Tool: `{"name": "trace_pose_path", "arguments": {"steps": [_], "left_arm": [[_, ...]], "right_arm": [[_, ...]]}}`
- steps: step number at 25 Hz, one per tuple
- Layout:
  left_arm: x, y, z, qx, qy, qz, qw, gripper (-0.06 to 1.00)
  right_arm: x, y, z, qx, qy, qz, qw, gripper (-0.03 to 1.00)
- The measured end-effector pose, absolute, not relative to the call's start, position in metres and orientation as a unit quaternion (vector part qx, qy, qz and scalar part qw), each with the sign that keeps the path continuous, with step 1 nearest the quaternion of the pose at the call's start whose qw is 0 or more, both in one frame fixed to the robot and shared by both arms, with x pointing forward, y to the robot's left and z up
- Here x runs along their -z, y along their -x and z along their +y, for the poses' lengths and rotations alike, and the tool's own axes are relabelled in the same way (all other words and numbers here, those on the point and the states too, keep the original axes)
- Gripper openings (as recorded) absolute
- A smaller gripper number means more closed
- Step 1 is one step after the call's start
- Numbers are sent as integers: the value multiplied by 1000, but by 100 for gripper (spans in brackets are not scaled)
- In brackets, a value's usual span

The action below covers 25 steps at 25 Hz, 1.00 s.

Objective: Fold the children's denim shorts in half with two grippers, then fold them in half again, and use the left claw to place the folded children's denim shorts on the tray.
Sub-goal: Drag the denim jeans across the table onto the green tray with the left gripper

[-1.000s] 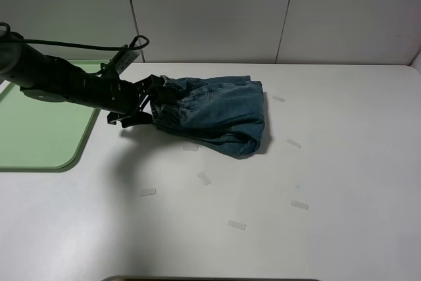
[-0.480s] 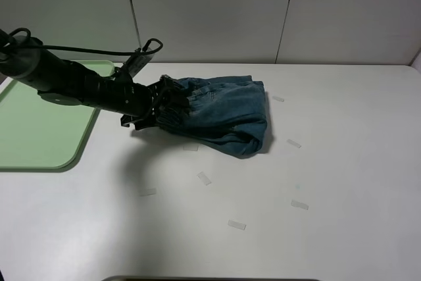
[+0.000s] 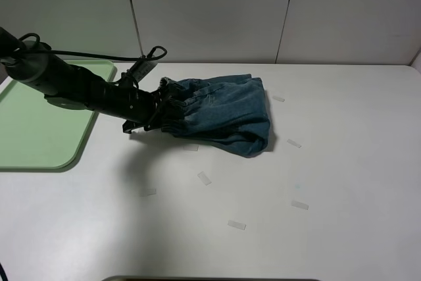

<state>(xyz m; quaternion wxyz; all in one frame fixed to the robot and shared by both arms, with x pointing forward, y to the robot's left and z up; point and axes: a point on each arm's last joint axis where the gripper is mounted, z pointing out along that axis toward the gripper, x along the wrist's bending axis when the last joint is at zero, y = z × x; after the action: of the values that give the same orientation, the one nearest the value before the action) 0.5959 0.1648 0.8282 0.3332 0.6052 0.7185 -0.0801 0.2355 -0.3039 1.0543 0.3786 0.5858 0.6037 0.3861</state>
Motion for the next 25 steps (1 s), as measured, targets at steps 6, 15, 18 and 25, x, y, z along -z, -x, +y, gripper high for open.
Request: {"name": "trace_pose_path", "arguments": {"steps": [6, 15, 18, 25], "left_arm": [[-829, -596, 163, 82, -605, 721, 328, 31], [-867, -612, 168, 17, -665, 682, 304, 30], [-889, -621, 173, -29, -682, 666, 300, 30], [-928, -636, 187, -124, -726, 623, 263, 30]], "right_arm": [[-1054, -235, -304, -386, -586, 604, 379, 69], [-1054, -235, -304, -386, -586, 604, 379, 69], [-1054, -235, -304, -386, -586, 604, 379, 69], [-1054, -235, -304, -386, -586, 604, 379, 69]]}}
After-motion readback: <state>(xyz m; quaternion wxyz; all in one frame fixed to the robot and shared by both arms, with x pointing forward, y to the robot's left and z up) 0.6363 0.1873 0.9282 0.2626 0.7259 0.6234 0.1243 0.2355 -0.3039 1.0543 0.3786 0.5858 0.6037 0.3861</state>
